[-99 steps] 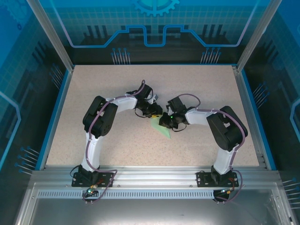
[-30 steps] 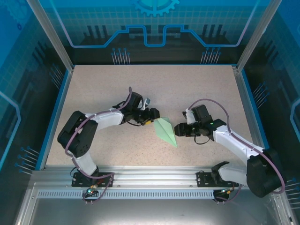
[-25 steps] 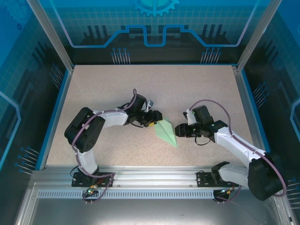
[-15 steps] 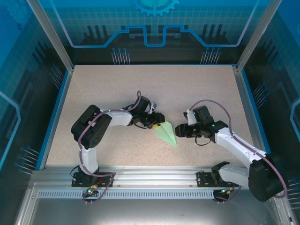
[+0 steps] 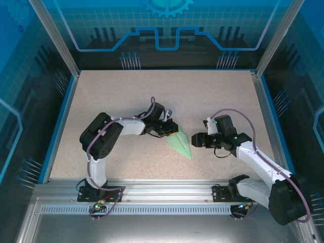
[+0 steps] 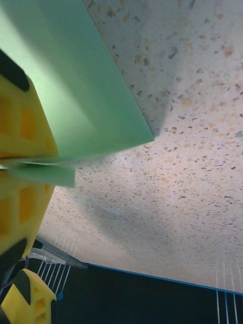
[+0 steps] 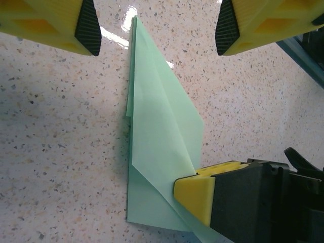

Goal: Fold a paper plane with a square sheet of paper (fold left side to right side)
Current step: Turn over the paper at the center of the table.

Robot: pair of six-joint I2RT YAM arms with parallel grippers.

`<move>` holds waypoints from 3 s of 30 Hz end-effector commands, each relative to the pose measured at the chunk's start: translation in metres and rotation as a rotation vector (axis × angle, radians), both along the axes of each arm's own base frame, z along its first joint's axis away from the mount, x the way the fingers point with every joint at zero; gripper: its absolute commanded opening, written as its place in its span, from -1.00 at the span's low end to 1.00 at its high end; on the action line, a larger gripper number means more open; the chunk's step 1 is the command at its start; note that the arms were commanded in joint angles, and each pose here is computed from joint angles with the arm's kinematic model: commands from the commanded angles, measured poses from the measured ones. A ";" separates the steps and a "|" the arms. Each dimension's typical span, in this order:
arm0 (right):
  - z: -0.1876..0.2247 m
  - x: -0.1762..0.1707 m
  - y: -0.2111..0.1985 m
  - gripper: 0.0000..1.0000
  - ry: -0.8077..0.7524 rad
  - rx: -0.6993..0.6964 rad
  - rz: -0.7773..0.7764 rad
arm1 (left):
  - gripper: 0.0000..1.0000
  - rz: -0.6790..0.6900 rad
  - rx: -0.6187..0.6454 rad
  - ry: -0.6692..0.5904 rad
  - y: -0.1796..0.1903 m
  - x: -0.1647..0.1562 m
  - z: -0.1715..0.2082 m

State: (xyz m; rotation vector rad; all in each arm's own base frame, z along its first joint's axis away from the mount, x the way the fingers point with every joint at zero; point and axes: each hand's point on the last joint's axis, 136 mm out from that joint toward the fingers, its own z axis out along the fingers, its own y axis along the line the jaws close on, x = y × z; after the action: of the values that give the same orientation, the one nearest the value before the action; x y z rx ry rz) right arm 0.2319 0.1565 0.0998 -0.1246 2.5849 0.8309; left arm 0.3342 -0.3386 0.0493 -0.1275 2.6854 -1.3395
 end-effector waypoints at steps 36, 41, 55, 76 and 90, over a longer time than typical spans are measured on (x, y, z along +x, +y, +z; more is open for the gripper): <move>0.086 -0.001 0.052 0.89 -0.032 0.598 0.274 | -0.71 -0.086 -0.267 -0.570 0.014 -0.023 0.242; 0.089 -0.003 0.059 0.46 -0.019 0.607 0.300 | -0.71 -0.087 -0.287 -0.566 0.013 -0.023 0.244; 0.087 -0.005 0.053 -0.54 -0.036 0.512 0.287 | -0.21 -0.079 -0.159 -0.516 0.022 -0.021 0.203; 0.058 0.027 -0.014 -0.74 -0.157 -0.750 0.143 | 0.56 0.288 0.339 -0.652 0.166 -0.059 0.194; 0.020 0.065 0.036 -0.72 -0.253 -1.602 0.335 | 0.68 0.509 0.498 -0.644 0.234 -0.085 0.182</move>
State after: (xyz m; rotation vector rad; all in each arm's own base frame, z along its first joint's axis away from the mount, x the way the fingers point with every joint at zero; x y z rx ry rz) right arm 0.2897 0.1927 0.1112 -0.9393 2.4515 -1.0028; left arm 0.2511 -0.1201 0.2385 -0.1925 2.1316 -0.5125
